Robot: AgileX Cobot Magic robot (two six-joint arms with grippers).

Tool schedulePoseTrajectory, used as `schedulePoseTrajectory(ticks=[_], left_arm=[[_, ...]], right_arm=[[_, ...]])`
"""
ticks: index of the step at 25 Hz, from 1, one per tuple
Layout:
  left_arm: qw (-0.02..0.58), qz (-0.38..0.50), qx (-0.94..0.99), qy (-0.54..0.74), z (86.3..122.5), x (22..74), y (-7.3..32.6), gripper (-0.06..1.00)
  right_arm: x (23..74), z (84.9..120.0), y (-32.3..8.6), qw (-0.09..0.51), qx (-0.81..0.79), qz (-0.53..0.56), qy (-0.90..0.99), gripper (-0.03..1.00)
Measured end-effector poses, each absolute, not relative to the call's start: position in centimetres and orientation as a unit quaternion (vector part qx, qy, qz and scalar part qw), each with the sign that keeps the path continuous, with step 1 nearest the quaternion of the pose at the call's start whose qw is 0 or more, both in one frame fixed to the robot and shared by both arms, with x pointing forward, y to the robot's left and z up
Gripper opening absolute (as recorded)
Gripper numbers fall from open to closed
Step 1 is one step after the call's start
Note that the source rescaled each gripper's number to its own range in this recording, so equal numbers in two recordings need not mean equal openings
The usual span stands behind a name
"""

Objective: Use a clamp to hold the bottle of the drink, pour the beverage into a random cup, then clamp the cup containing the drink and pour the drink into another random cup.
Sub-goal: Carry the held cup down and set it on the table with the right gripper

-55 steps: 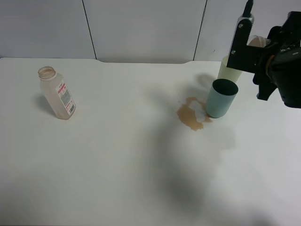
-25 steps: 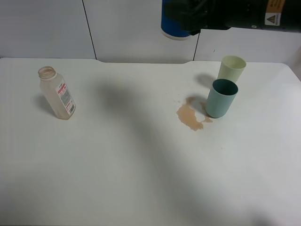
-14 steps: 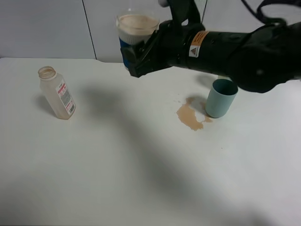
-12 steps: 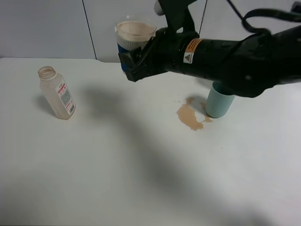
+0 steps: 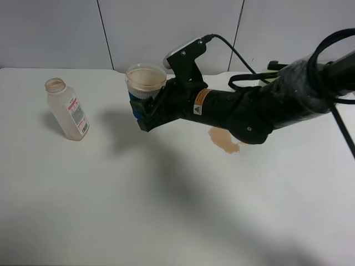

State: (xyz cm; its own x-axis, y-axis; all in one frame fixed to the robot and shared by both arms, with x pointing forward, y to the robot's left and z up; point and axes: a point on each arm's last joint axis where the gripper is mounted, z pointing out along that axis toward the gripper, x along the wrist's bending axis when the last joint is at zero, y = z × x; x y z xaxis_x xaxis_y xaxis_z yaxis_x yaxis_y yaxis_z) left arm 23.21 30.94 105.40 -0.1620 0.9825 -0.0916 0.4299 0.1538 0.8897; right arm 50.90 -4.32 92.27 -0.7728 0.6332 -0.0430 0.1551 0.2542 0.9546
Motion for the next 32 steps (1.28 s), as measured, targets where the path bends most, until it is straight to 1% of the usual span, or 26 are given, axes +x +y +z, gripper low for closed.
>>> schedulePoseTrajectory(ticks=[5,13,20,32], left_arm=[[0.369,0.374,0.532,0.664,105.4,23.2,30.9,1.00],[0.369,0.375,0.532,0.664,105.4,23.2,30.9,1.00],[0.369,0.375,0.532,0.664,105.4,23.2,30.9,1.00],[0.369,0.375,0.532,0.664,105.4,23.2,30.9,1.00]], right_arm=[[51.0,89.5,-4.1,0.208,0.258,0.545,0.770,0.00],[50.9,86.1,-4.1,0.220,0.220,0.503,0.806,0.00],[50.8,84.8,-4.1,0.222,0.208,0.505,0.808,0.00],[50.9,84.7,-4.0,0.224,0.206,0.516,0.801,0.00]])
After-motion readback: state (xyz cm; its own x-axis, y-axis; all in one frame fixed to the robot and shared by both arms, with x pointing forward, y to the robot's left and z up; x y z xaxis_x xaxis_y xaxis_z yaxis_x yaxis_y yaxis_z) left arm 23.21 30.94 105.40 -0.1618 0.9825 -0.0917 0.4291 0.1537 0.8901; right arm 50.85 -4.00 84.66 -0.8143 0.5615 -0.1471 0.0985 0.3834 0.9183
